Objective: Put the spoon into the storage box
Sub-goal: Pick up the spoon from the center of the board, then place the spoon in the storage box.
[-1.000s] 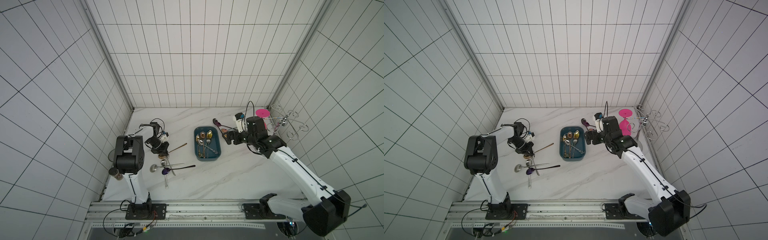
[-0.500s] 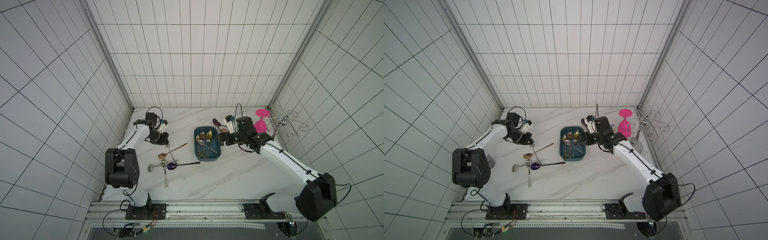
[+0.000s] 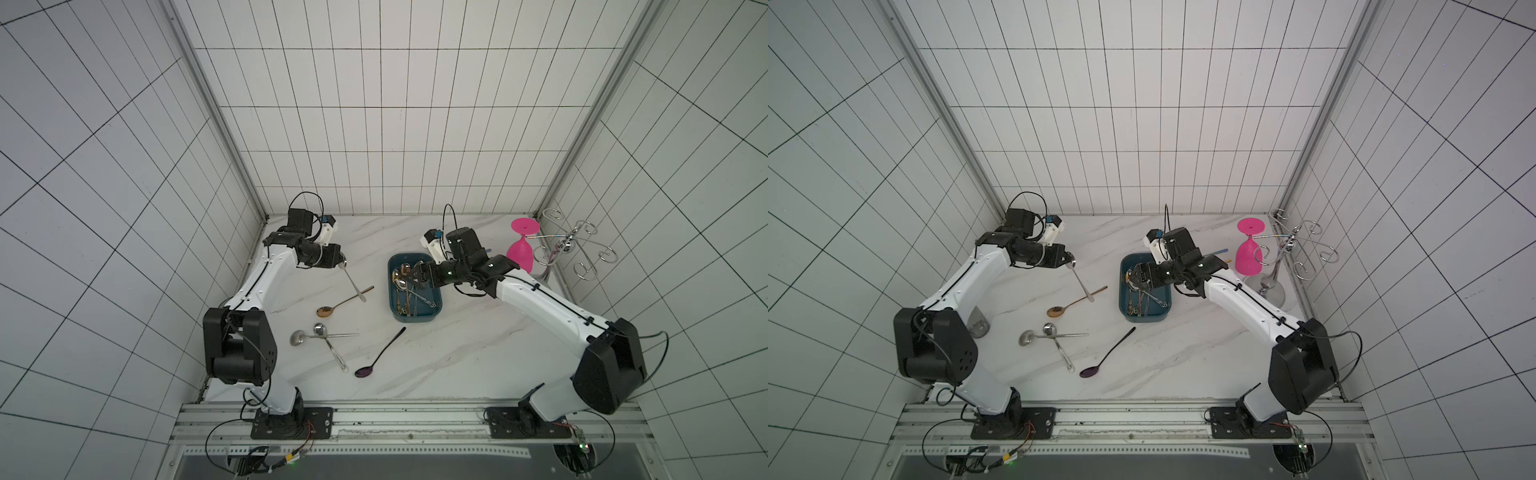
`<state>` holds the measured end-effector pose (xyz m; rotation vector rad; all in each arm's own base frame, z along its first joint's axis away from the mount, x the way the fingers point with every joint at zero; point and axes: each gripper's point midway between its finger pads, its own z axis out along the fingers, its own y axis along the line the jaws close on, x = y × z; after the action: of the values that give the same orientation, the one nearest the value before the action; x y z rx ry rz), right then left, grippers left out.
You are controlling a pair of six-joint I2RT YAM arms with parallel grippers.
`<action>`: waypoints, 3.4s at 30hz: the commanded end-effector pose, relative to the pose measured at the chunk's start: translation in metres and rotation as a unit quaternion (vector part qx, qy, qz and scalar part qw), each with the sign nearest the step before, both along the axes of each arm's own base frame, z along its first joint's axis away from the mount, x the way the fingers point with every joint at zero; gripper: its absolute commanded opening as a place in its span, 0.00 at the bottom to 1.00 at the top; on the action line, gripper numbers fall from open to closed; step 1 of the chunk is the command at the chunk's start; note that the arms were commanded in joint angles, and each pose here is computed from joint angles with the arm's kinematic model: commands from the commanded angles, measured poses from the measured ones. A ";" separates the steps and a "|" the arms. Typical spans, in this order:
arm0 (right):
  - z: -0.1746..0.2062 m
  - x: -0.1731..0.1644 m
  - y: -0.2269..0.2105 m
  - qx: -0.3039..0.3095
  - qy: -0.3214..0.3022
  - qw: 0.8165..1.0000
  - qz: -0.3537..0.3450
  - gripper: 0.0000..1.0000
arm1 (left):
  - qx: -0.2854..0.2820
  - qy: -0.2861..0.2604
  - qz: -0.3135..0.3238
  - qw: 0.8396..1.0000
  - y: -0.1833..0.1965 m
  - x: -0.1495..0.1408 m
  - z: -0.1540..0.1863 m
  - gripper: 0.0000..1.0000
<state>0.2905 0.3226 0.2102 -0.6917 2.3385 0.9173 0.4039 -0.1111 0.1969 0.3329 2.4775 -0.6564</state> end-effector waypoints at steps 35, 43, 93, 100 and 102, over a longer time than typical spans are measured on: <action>0.029 -0.010 0.068 0.153 0.119 0.980 0.056 0.17 | -0.175 -0.122 -0.251 0.944 -0.133 -0.037 0.081 0.00; 0.024 -0.009 0.069 0.150 0.125 0.979 0.052 0.16 | -0.182 -0.123 -0.245 0.944 -0.135 -0.031 0.081 0.00; -0.102 0.062 -0.013 0.016 0.145 0.981 -0.125 0.17 | -0.138 -0.183 0.019 0.973 0.016 -0.026 0.071 0.99; -0.070 0.047 -0.024 -0.011 0.078 0.994 -0.077 0.30 | -0.137 -0.184 0.034 0.973 0.026 -0.023 0.072 0.99; -0.057 0.038 -0.022 -0.022 0.045 0.998 -0.046 0.32 | -0.135 -0.185 0.035 0.973 0.028 -0.022 0.071 0.99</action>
<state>0.3310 0.2985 0.1159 -0.3996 2.5714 0.9266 0.3808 -0.0875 0.2611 0.2339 2.0370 -0.8339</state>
